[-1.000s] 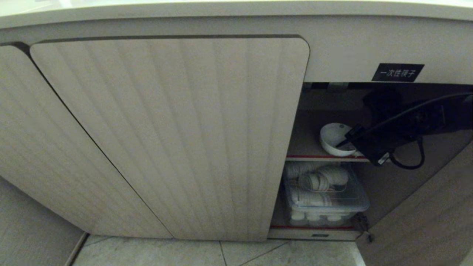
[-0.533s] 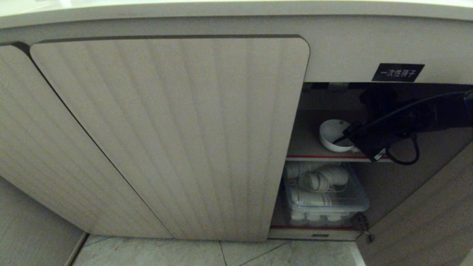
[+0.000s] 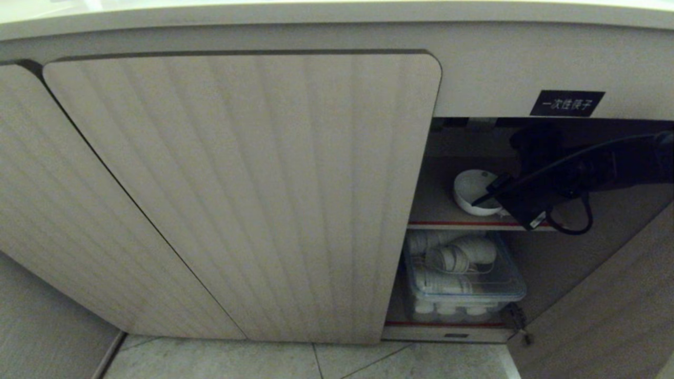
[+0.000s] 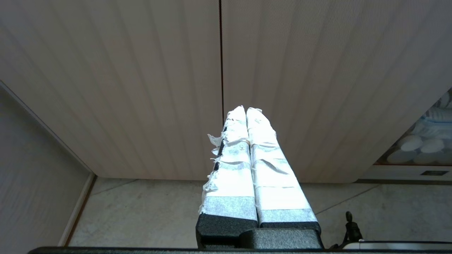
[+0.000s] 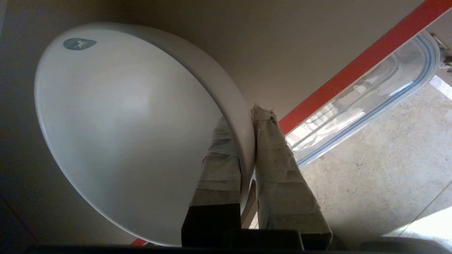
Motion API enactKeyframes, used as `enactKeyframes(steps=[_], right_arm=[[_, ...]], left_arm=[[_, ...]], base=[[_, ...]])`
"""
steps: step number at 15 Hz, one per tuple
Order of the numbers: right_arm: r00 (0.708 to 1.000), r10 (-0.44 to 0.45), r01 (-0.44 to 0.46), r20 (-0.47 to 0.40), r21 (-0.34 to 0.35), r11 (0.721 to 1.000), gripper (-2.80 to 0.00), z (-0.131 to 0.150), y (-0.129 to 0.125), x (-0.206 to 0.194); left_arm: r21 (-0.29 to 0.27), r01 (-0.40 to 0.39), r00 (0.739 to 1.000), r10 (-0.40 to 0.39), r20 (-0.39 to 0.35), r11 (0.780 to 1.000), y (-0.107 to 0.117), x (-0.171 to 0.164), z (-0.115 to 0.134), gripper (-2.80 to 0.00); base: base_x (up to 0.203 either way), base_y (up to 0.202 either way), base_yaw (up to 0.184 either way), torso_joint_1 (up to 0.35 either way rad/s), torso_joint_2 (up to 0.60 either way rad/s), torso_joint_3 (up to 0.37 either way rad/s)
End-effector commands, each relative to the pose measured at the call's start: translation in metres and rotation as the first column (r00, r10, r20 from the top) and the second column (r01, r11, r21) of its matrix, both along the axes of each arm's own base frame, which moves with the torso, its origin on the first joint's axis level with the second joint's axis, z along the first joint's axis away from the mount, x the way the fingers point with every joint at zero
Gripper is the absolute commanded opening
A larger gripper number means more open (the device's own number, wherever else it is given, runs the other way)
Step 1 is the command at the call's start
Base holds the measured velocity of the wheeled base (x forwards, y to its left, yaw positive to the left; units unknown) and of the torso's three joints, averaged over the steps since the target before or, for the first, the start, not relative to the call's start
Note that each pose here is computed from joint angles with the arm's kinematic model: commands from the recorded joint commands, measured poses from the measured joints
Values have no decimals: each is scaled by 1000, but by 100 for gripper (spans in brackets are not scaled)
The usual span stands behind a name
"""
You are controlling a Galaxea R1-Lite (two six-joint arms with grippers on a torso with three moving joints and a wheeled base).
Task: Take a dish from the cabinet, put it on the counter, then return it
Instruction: Put it back into the cabinet
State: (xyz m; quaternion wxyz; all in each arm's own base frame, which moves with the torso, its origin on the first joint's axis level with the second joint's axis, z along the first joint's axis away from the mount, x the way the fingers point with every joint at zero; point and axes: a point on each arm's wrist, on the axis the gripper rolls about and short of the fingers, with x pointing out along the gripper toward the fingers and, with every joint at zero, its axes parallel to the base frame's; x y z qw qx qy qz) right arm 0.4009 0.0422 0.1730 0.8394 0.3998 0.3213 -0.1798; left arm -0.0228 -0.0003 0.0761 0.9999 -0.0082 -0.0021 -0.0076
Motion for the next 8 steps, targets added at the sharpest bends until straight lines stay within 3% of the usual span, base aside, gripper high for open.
enactKeyframes(steps=[1, 8], right_arm=[[1000, -4, 4, -7, 3, 1000, -280, -3, 1, 2], [1000, -5, 5, 19, 7, 1000, -280, -6, 1, 8]], left_arm=[[0, 0, 1000, 0, 2, 1000, 0, 0, 0, -280], [0, -1, 1000, 1, 1, 1000, 0, 0, 0, -280]], base=[[0, 0, 0, 0, 0, 0], [0, 0, 0, 0, 0, 0]])
